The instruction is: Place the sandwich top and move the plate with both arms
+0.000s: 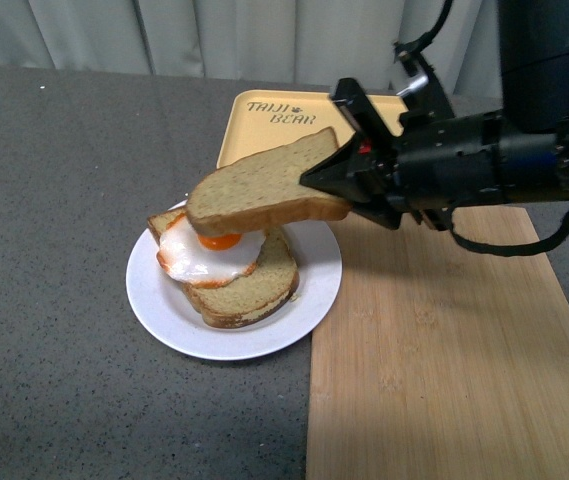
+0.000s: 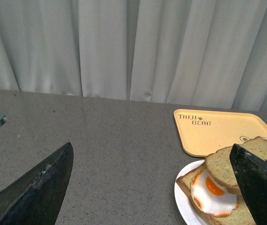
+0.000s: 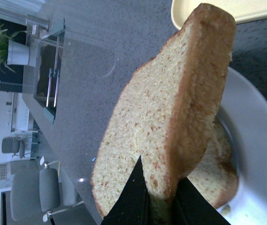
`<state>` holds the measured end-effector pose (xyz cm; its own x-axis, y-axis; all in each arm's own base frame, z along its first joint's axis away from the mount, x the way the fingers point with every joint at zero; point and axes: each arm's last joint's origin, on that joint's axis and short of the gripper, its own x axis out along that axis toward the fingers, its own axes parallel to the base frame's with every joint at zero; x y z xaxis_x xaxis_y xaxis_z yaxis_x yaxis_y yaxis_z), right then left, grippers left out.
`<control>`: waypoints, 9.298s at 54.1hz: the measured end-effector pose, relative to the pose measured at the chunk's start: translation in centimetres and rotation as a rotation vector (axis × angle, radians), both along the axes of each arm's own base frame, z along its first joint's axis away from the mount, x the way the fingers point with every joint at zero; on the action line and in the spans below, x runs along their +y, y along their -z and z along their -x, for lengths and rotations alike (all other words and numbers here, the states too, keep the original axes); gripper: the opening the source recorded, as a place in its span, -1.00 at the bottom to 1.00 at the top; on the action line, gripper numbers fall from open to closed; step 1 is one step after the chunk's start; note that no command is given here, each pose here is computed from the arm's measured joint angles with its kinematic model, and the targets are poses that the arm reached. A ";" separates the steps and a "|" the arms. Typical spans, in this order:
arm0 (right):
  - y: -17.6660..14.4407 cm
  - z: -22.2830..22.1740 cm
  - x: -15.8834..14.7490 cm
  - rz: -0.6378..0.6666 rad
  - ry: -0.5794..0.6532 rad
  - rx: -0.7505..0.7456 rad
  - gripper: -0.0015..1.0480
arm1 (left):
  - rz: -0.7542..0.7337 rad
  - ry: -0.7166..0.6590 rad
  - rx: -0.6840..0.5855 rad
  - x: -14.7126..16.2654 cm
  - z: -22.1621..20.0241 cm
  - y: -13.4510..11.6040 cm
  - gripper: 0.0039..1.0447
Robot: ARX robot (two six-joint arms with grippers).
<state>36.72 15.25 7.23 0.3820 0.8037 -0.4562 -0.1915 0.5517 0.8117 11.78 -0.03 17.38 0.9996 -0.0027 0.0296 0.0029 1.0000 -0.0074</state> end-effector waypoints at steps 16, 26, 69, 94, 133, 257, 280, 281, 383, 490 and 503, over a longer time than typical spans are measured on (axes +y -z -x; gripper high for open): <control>1.8 -0.7 1.9 0.028 -0.018 0.036 -0.93 | 0.000 0.000 0.000 0.0 0.0 0.0 0.88; 2.3 -0.1 1.6 0.057 -0.015 0.019 -0.65 | 0.000 0.000 0.000 0.0 0.0 0.0 0.88; -2.6 6.5 -7.2 0.694 0.632 -0.839 0.03 | 0.000 -0.001 0.000 0.0 0.0 0.0 0.88; -6.8 15.6 -12.7 0.745 0.713 -0.961 -0.98 | 0.000 -0.003 -0.002 0.0 0.0 0.0 0.88; -9.0 22.5 -15.2 0.744 0.709 -0.963 -0.98 | 0.000 -0.001 0.000 0.0 0.0 0.0 0.88; -9.3 27.0 -15.2 0.739 0.714 -0.980 0.82 | 0.738 0.230 0.947 -3.8 -10.2 9.5 0.88; -9.3 27.0 -15.2 0.739 0.714 -0.980 0.82 | 0.867 0.146 1.036 -5.0 -15.1 13.1 0.88; -9.3 27.0 -15.2 0.739 0.714 -0.980 0.82 | 0.876 0.145 1.033 -5.0 -15.2 13.2 0.88; -9.3 27.0 -15.2 0.739 0.713 -0.980 0.82 | 1.271 0.257 0.917 -14.4 -37.6 12.2 -0.94; -9.3 27.0 -15.2 0.739 0.713 -0.980 0.82 | 0.001 -0.004 0.042 0.0 -6.1 1.2 -0.93; -9.3 27.0 -15.2 0.739 0.713 -0.979 0.82 | 0.001 -0.002 0.044 0.0 -4.3 1.2 -0.93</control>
